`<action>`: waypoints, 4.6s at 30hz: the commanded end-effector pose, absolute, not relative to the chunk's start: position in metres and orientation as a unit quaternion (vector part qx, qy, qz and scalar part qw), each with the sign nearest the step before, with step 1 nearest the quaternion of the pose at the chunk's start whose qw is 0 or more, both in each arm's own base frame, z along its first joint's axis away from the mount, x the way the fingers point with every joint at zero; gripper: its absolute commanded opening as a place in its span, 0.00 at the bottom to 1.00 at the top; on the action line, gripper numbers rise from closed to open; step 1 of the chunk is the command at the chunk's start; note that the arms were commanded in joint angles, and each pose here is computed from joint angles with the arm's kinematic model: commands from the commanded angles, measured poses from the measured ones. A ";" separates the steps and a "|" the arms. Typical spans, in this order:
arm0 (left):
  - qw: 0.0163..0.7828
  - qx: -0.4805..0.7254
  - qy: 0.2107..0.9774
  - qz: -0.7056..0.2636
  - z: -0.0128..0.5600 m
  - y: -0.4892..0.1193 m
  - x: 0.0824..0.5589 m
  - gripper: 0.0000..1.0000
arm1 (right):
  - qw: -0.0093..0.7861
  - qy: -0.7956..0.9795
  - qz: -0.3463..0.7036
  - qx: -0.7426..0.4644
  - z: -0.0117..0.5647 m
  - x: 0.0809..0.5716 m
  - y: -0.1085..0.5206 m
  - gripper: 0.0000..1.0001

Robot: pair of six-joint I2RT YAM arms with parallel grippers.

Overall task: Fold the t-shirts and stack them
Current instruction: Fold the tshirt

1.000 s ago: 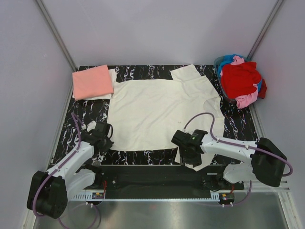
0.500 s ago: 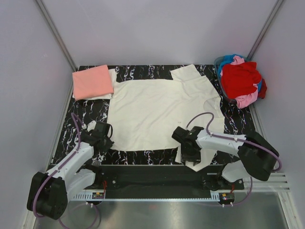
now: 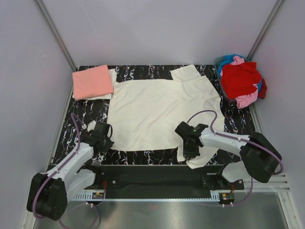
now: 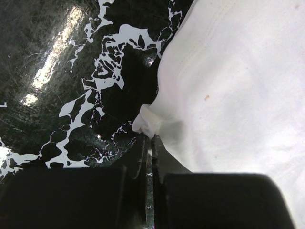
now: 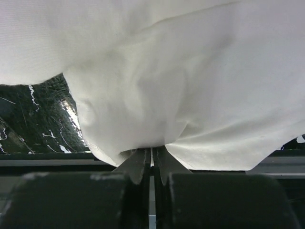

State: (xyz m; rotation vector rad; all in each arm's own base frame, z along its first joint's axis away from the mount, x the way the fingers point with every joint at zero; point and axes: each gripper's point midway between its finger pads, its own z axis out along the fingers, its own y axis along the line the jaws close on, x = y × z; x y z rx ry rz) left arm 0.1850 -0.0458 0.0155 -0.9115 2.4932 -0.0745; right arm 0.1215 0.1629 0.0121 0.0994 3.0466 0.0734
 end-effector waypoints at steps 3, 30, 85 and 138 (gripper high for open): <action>0.261 -0.325 0.907 -0.058 0.032 -0.051 0.187 0.00 | 0.063 0.997 0.031 0.044 0.024 0.119 0.158 0.00; 0.287 -0.286 0.907 -0.111 0.134 -0.061 0.227 0.00 | 0.262 0.963 -0.007 0.066 0.179 0.206 0.129 0.00; 0.220 -0.255 0.941 -0.019 0.120 -0.018 0.355 0.69 | 0.180 0.949 -0.260 0.015 0.133 0.453 0.042 0.87; 0.287 -0.300 0.905 -0.095 0.025 -0.041 0.294 0.65 | 0.187 0.973 -0.059 0.124 0.067 0.429 0.026 0.02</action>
